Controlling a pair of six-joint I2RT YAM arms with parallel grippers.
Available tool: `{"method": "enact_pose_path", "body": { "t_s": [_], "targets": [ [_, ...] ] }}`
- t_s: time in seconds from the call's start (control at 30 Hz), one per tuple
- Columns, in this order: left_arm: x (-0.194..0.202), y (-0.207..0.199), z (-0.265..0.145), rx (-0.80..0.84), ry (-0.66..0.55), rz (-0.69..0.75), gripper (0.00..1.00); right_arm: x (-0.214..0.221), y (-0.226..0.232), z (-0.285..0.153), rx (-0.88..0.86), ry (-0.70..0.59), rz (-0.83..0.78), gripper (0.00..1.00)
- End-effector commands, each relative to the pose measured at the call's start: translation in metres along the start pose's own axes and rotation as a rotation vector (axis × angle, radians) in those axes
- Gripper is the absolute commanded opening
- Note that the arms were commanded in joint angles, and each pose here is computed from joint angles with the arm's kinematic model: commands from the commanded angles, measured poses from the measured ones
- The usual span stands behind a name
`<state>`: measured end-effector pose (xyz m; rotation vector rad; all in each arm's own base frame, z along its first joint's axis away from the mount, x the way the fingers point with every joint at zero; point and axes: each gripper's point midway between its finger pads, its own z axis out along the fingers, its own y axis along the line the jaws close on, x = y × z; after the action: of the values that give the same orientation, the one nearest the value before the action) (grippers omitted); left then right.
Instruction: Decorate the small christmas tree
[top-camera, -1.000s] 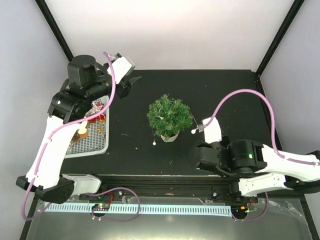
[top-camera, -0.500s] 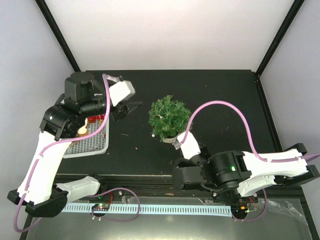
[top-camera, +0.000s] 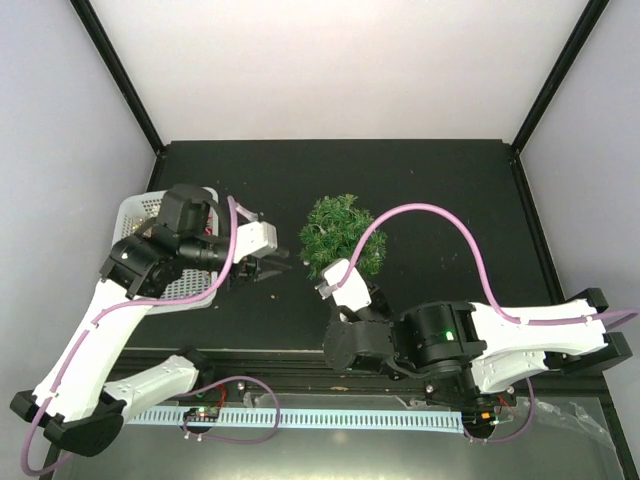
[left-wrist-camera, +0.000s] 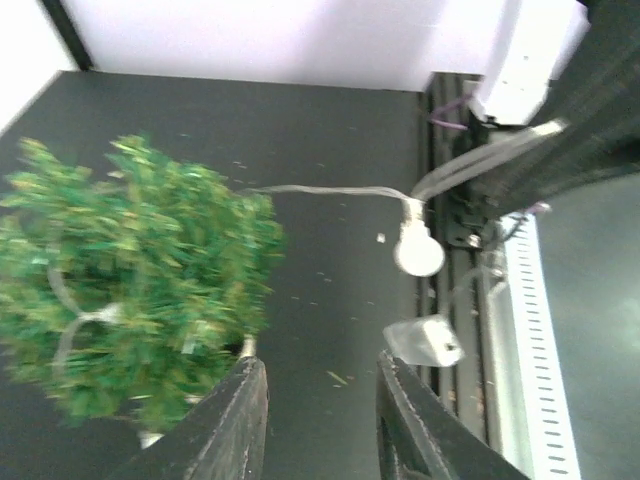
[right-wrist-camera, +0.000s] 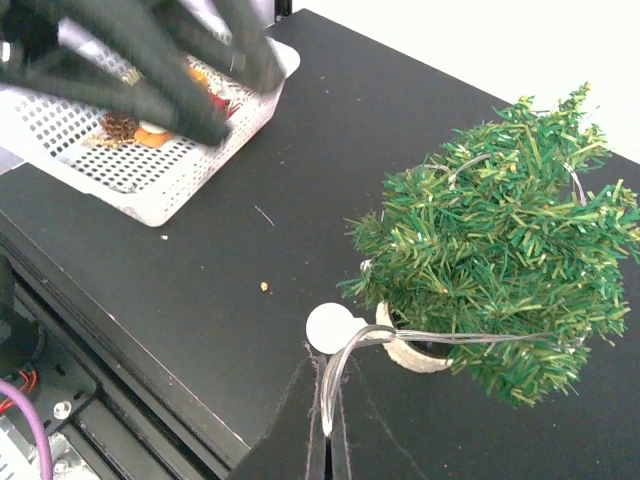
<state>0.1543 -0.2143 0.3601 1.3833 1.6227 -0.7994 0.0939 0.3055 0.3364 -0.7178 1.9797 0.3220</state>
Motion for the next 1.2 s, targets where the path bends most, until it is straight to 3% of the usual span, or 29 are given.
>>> {"method": "enact_pose_path", "body": {
  "t_s": [0.0, 0.33, 0.53, 0.8, 1.03, 1.17],
  "targets": [
    [0.008, -0.034, 0.009, 0.155, -0.052, 0.030, 0.34, -0.016, 0.004, 0.009, -0.019, -0.048, 0.053, 0.01],
    [0.038, -0.049, 0.041, 0.293, -0.025, -0.008, 0.53, -0.038, 0.002, 0.024, -0.018, -0.092, 0.105, 0.01],
    [0.044, -0.049, 0.061, 0.338, -0.018, -0.011, 0.57, -0.041, 0.006, 0.031, -0.030, -0.085, 0.112, 0.01],
    [0.040, -0.053, 0.076, 0.432, -0.030, -0.054, 0.55, -0.040, 0.004, 0.037, -0.027, -0.090, 0.132, 0.01],
    [0.043, -0.059, 0.077, 0.478, -0.043, -0.061, 0.48, -0.042, -0.001, 0.036, -0.026, -0.108, 0.153, 0.01],
    [0.045, -0.062, 0.077, 0.495, -0.051, -0.061, 0.34, -0.042, -0.004, 0.035, -0.031, -0.114, 0.170, 0.01]
  ]
}}
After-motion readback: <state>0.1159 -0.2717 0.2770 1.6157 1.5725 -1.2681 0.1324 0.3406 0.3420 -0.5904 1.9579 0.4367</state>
